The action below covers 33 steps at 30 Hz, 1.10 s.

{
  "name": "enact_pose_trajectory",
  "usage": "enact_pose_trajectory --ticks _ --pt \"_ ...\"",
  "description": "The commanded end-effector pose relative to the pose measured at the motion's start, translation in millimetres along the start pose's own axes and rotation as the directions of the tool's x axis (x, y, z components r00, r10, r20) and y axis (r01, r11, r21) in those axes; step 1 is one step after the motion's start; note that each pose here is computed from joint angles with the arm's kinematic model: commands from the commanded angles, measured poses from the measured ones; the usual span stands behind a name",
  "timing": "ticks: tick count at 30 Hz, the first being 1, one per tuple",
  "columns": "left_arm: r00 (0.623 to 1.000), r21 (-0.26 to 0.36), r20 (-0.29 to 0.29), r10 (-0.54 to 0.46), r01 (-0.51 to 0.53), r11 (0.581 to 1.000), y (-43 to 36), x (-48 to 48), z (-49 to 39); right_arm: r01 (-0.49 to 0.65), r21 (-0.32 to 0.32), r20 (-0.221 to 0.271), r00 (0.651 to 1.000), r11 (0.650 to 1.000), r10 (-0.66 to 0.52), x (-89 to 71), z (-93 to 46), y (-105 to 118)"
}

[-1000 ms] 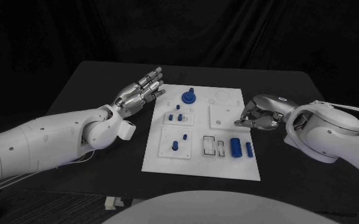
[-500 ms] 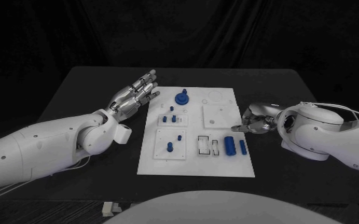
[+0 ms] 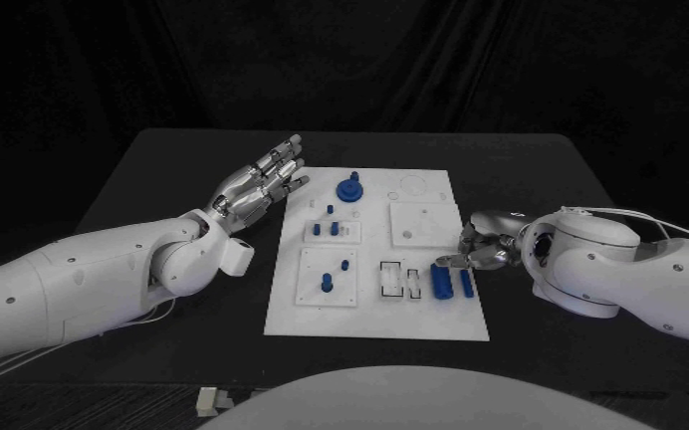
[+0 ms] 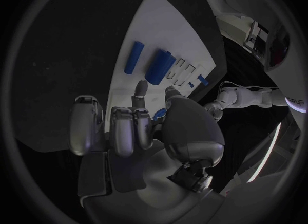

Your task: Assemble the parts on the task board

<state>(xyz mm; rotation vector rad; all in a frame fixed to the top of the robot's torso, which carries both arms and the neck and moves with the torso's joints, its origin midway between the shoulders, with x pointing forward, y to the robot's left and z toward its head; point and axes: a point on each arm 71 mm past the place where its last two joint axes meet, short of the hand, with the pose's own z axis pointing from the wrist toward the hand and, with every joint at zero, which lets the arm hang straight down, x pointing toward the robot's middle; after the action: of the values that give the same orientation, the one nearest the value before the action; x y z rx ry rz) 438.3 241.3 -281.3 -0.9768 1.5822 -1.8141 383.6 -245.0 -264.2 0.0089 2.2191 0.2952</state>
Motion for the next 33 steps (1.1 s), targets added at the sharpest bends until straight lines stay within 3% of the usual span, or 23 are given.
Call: enact_pose_trajectory --ticks 1,18,33 --pt "1.000 0.013 -0.014 -0.013 0.013 1.000 -0.4 1.7 0.0 -0.002 0.021 -0.004 1.000 1.000 0.002 2.6 -0.3 1" --pt "1.000 0.001 -0.020 -0.019 0.019 1.000 0.2 1.6 -1.1 0.049 0.002 -0.023 0.999 0.999 -0.049 11.0 5.7 10" --pt "0.999 -0.010 -0.027 -0.025 0.025 1.000 0.9 2.4 -1.0 0.091 0.033 -0.082 0.993 0.995 -0.088 18.0 14.1 11"
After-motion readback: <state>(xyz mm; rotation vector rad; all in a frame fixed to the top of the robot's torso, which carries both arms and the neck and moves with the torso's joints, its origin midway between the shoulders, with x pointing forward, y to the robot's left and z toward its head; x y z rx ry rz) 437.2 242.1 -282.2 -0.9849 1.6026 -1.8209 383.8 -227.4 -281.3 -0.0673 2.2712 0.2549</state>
